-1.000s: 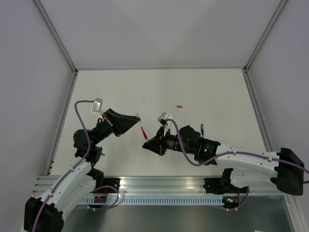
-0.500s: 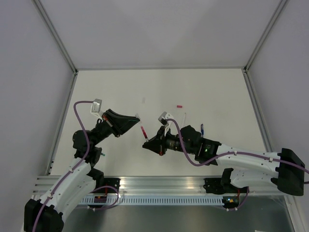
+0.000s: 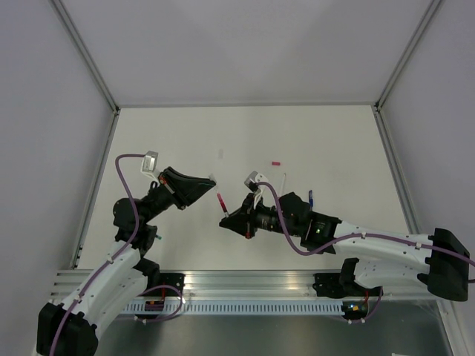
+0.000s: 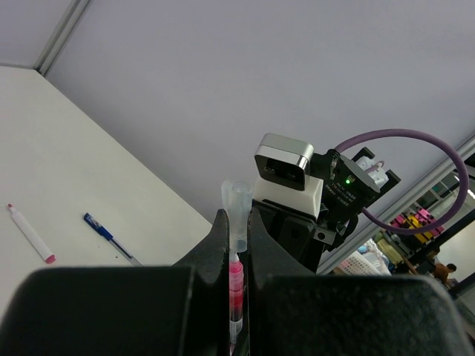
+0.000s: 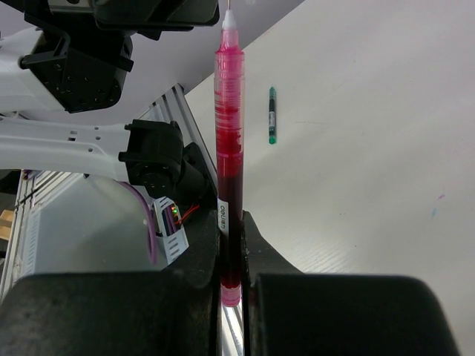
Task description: Insert the pens into the pen caps
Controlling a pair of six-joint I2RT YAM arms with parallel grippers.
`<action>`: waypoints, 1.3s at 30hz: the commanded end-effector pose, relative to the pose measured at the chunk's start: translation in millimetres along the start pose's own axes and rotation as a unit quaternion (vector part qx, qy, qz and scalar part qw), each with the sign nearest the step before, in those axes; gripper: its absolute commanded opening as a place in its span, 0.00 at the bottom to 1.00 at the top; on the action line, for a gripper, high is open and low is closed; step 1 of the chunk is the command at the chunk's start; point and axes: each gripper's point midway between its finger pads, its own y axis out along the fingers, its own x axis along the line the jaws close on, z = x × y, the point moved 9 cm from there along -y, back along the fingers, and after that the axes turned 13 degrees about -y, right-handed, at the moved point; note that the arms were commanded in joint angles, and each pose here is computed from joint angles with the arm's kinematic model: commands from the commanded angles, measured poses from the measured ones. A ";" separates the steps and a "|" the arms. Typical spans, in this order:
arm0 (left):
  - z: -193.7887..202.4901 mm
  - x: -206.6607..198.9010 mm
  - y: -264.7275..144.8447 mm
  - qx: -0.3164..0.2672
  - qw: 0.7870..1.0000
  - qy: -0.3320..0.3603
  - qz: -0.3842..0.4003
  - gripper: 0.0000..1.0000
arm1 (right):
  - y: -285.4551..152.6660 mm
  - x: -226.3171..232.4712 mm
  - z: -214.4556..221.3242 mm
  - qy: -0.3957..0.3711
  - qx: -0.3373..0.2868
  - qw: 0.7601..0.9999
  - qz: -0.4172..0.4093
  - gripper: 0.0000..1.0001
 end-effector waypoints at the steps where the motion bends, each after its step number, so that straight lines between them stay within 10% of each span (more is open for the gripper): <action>1: -4.5 -7.3 2.8 0.001 1.000 0.025 0.014 0.02 | -3.4 9.4 -18.0 0.001 -0.036 0.999 -0.020 0.00; 35: 24.8 -10.6 -20.7 0.102 0.990 0.048 0.080 0.02 | 19.8 3.0 -54.8 -0.051 -0.044 0.997 0.038 0.00; 36: 24.4 -9.4 -20.2 0.102 0.991 0.044 0.072 0.06 | 19.2 4.4 -52.1 -0.053 -0.039 0.998 0.024 0.00; 39: 21.6 -11.0 -18.1 0.101 0.992 0.040 0.057 0.58 | 20.1 6.2 -41.6 -0.055 -0.021 0.998 0.001 0.00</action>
